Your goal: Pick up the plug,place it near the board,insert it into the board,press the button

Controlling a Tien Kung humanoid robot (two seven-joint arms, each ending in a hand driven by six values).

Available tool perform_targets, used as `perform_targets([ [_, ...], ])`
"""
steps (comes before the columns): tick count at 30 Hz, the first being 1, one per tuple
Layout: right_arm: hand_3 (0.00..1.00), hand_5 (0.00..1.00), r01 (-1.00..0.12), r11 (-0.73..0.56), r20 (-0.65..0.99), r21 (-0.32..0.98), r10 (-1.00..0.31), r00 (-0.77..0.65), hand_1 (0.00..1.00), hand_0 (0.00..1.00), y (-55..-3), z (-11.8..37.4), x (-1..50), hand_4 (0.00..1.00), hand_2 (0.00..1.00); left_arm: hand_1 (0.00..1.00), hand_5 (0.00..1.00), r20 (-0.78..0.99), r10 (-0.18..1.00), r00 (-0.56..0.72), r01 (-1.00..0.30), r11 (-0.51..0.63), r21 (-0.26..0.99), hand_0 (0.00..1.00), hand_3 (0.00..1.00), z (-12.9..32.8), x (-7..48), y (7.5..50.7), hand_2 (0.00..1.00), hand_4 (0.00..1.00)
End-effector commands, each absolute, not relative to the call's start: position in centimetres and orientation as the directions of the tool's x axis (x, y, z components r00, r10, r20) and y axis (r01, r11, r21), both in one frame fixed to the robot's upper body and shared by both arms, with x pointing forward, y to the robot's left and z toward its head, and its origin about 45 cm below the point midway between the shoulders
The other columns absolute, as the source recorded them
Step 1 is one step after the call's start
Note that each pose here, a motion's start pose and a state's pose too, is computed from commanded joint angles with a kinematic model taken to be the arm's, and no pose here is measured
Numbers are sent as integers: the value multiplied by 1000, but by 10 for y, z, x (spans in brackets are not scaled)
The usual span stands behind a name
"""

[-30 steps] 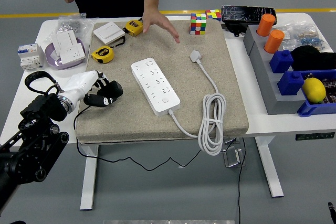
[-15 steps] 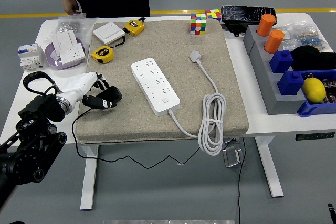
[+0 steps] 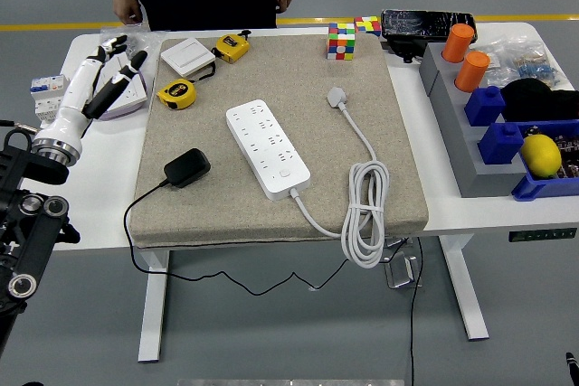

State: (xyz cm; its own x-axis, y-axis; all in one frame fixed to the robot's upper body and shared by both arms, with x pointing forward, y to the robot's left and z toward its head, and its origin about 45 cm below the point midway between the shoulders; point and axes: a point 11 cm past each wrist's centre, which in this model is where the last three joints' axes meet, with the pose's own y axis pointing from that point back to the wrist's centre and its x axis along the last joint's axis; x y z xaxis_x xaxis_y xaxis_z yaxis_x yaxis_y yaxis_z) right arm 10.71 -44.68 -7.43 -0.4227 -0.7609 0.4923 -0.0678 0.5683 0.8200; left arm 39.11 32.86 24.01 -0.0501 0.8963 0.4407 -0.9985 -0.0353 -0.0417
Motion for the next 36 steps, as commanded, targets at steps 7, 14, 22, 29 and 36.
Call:
perform_targets([
  [7,843,998,-77,567,487,820,-763,-426,872,926,-446,-74,110,998,818,998,998,154,987,-55,-998,-60,24,998,976,233,374,354,960,998],
  [14,843,998,-88,566,482,819,-764,-430,872,927,-446,-73,114,998,819,957,998,-171,979,-112,-993,-107,39,953,913,222,360,373,903,998],
  [22,843,998,-122,566,464,815,-764,-448,873,930,-446,-68,131,998,819,881,998,-263,946,-189,-981,-192,14,899,835,222,335,391,835,998],
  [29,844,998,-143,572,466,808,-769,-438,874,929,-448,-64,139,998,820,852,998,-171,953,-249,-966,-256,-21,871,820,231,323,407,818,998],
  [36,844,998,-156,576,469,802,-770,-432,875,931,-450,-62,142,998,820,828,998,-144,943,-300,-952,-306,-20,830,803,229,312,418,792,998],
])
